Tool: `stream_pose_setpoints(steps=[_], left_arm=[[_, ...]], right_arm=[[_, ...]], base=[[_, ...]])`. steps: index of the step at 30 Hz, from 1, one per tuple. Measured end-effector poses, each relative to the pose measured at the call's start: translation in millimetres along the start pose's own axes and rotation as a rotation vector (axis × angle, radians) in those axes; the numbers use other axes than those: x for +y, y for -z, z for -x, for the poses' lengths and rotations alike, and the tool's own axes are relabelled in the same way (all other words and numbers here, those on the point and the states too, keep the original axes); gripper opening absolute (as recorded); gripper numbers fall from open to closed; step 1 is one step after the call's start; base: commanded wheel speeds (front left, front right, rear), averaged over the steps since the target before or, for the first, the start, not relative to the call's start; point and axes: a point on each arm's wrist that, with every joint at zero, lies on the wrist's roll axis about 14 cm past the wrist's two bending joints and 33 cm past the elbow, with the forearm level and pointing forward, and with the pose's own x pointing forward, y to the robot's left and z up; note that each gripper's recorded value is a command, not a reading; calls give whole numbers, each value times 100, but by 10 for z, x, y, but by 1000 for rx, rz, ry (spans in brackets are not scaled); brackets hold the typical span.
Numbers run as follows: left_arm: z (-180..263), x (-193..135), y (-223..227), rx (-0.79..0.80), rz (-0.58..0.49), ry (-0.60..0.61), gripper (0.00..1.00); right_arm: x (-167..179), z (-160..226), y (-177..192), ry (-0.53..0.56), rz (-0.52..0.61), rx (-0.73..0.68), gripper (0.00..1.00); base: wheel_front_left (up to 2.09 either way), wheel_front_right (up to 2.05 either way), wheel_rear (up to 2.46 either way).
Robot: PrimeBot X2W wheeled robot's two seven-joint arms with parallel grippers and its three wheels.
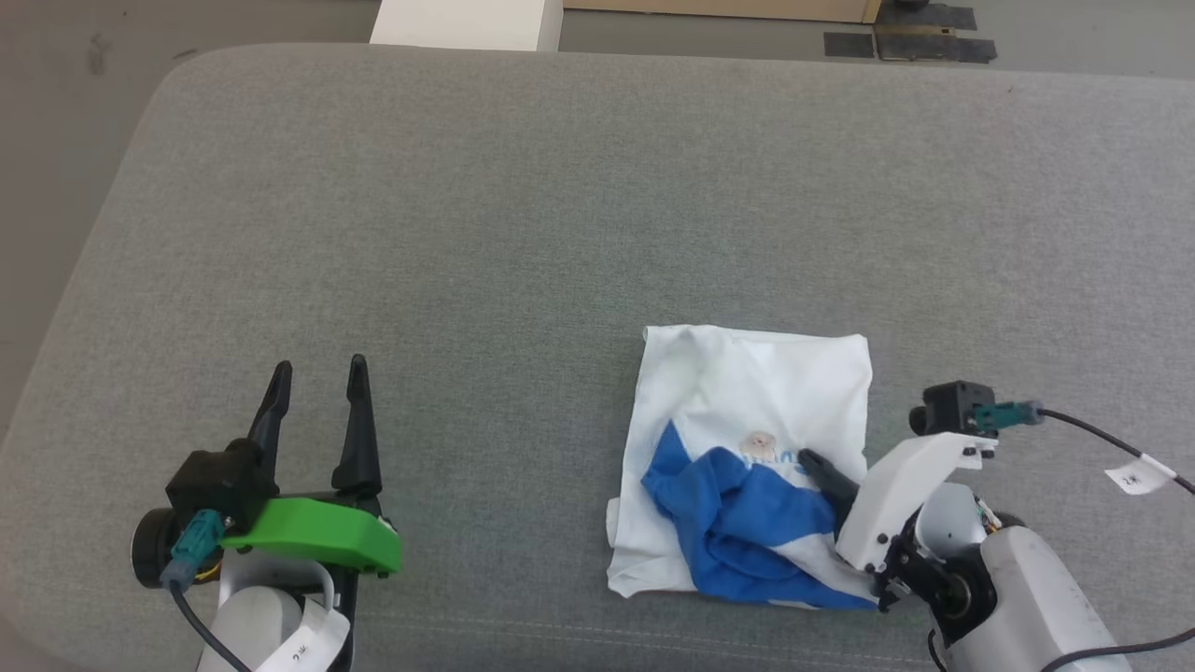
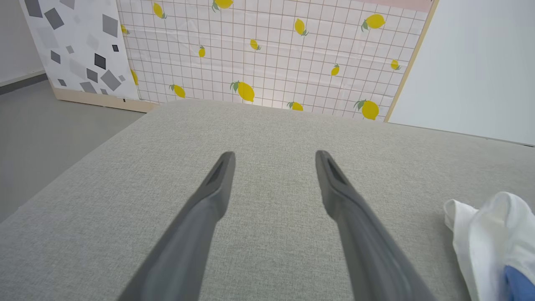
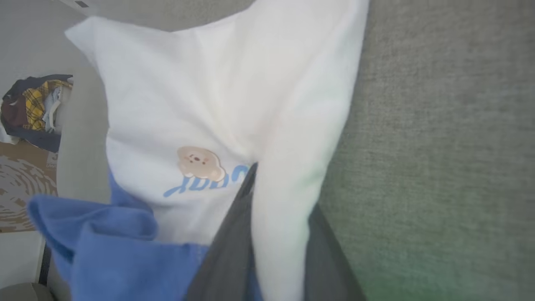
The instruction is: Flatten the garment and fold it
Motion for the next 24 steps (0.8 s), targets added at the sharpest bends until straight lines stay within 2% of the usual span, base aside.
stream_pose_setpoints(steps=[5,10,14,18,24], left_arm=[[-50,-40,4,-3,3,10,100],[-164,-197,32,-5,8,54,100],[-337,-411,9,-27,4,117,100],[-561,-726,-37,-63,6,209,100],[-897,-1122,-48,-120,-2,324,100]], right_arm=[[-77,92,-207,63,139,-55,0],[-138,237,-517,156,340,-94,0],[-215,332,-810,258,564,-86,0],[-557,526,-1235,397,691,-92,0],[-1125,759,-1720,576,744,-82,0]], base=[[0,0,0],[0,0,0],[0,0,0],[0,0,0],[0,0,0]])
